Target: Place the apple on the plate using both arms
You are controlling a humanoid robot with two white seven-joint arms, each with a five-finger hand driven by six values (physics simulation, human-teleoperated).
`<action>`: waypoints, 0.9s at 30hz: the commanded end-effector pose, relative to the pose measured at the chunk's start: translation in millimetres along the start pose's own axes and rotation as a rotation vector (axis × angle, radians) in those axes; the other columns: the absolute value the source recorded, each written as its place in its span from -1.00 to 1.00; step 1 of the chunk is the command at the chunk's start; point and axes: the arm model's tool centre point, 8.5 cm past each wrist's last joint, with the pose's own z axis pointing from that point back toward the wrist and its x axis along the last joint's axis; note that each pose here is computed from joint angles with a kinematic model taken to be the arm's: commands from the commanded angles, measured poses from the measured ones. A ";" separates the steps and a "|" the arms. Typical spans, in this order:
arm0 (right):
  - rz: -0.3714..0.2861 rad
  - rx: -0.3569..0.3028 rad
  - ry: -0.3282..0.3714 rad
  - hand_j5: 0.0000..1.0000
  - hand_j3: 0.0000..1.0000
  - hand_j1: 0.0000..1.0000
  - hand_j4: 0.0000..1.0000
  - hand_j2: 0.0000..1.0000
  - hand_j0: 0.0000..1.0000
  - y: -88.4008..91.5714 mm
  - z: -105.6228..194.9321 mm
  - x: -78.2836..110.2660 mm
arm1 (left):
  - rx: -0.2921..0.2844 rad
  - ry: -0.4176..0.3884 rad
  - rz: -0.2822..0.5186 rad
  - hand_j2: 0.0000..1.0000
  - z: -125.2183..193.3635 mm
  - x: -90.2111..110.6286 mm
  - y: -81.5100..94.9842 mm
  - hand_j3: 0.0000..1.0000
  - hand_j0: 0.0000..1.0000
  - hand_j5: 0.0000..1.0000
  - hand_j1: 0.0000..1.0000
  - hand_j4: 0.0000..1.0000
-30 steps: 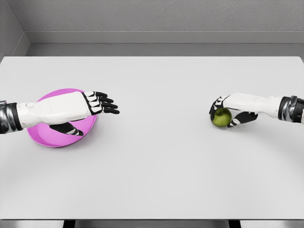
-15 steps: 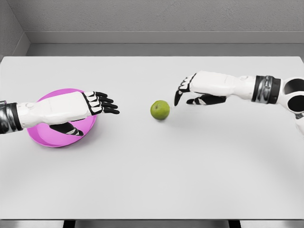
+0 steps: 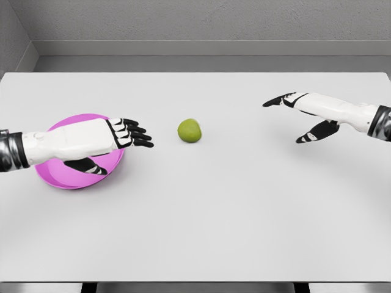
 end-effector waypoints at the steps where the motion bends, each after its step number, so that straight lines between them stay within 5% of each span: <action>1: -0.007 -0.006 0.002 1.00 1.00 1.00 1.00 1.00 1.00 -0.9 1.2 -0.9 | 0.000 -0.003 0.007 1.00 -0.8 0.3 -0.2 1.00 1.00 1.00 1.00 1.00; 6: -0.007 -0.006 0.002 1.00 1.00 1.00 1.00 1.00 1.00 -0.9 1.2 -0.9 | 0.007 -0.011 0.004 1.00 -13.5 -6.1 4.5 1.00 1.00 1.00 1.00 1.00; 10: -0.008 -0.006 0.001 1.00 1.00 1.00 1.00 1.00 1.00 -0.7 0.6 -0.7 | 0.149 -0.023 0.061 1.00 -72.7 -31.6 26.6 1.00 1.00 1.00 1.00 1.00; 14: -0.008 -0.007 0.000 1.00 1.00 1.00 1.00 1.00 1.00 -0.5 0.0 -0.4 | 0.031 -0.027 -0.193 1.00 -121.9 -17.3 44.6 1.00 1.00 1.00 1.00 1.00; 18: -0.007 -0.005 0.000 1.00 1.00 1.00 1.00 1.00 1.00 -0.7 -0.3 -0.3 | -0.054 0.012 -0.197 1.00 -127.8 -30.6 33.8 1.00 1.00 1.00 1.00 1.00; 27: -0.006 -0.005 -0.001 1.00 1.00 1.00 1.00 1.00 1.00 -0.5 -0.9 -0.1 | -0.056 0.021 -0.110 1.00 -164.3 -44.1 24.1 1.00 1.00 1.00 1.00 1.00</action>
